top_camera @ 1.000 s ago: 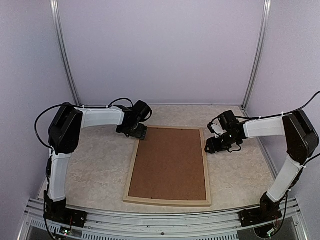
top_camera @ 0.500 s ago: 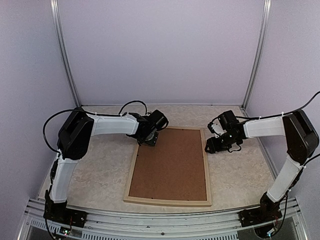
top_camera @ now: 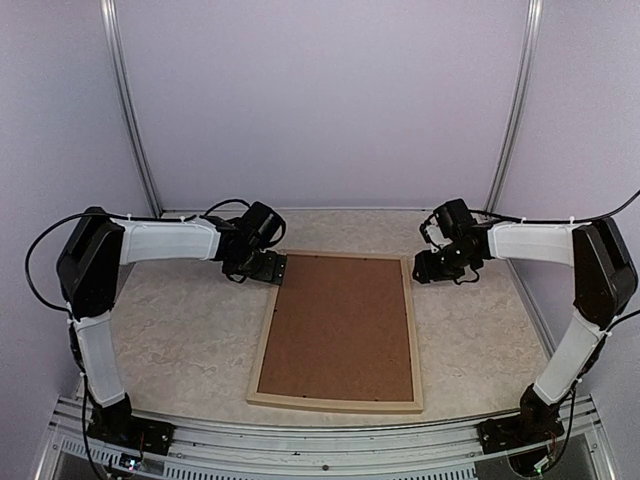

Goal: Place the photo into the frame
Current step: Press the fastener onto the backboard.

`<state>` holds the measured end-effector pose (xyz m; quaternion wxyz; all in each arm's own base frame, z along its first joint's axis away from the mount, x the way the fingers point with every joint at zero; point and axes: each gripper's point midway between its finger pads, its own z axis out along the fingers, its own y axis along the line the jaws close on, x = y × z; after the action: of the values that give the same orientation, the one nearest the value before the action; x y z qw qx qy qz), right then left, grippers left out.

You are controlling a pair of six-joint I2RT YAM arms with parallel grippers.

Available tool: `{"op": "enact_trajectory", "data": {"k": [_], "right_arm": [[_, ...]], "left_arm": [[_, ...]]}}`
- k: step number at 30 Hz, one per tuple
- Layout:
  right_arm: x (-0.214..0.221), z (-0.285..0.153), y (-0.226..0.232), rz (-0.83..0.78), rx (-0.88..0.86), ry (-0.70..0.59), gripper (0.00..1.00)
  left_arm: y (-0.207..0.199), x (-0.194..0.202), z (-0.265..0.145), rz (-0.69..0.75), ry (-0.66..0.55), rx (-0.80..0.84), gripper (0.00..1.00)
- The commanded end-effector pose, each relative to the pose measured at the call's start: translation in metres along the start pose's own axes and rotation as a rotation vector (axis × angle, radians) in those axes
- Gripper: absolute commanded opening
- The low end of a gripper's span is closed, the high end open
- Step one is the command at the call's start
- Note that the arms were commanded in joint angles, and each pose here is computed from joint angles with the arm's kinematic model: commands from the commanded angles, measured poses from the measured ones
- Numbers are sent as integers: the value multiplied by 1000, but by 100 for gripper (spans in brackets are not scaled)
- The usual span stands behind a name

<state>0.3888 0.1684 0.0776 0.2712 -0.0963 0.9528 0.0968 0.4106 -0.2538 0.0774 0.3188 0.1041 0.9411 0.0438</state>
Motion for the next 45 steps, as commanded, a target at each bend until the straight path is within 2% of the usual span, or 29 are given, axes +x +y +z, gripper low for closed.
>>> {"op": "enact_trajectory", "data": {"k": [1,9,20,29,45], "right_arm": [[-17,-4,-11,38,83,8,55],[-31,15,-17,53,149,52,55],[-23,38,-9,44,140,95,55],[-20,53,-3,34,134,118,54],[-9,62,21,-11,147,150,52]], "left_arm": [[-11,4,-5,-99,18,220,98],[-20,25,0,-152,72,408,99],[-43,56,11,-193,153,550,96],[-48,67,11,-196,173,561,84],[-52,75,9,-172,178,535,82]]}}
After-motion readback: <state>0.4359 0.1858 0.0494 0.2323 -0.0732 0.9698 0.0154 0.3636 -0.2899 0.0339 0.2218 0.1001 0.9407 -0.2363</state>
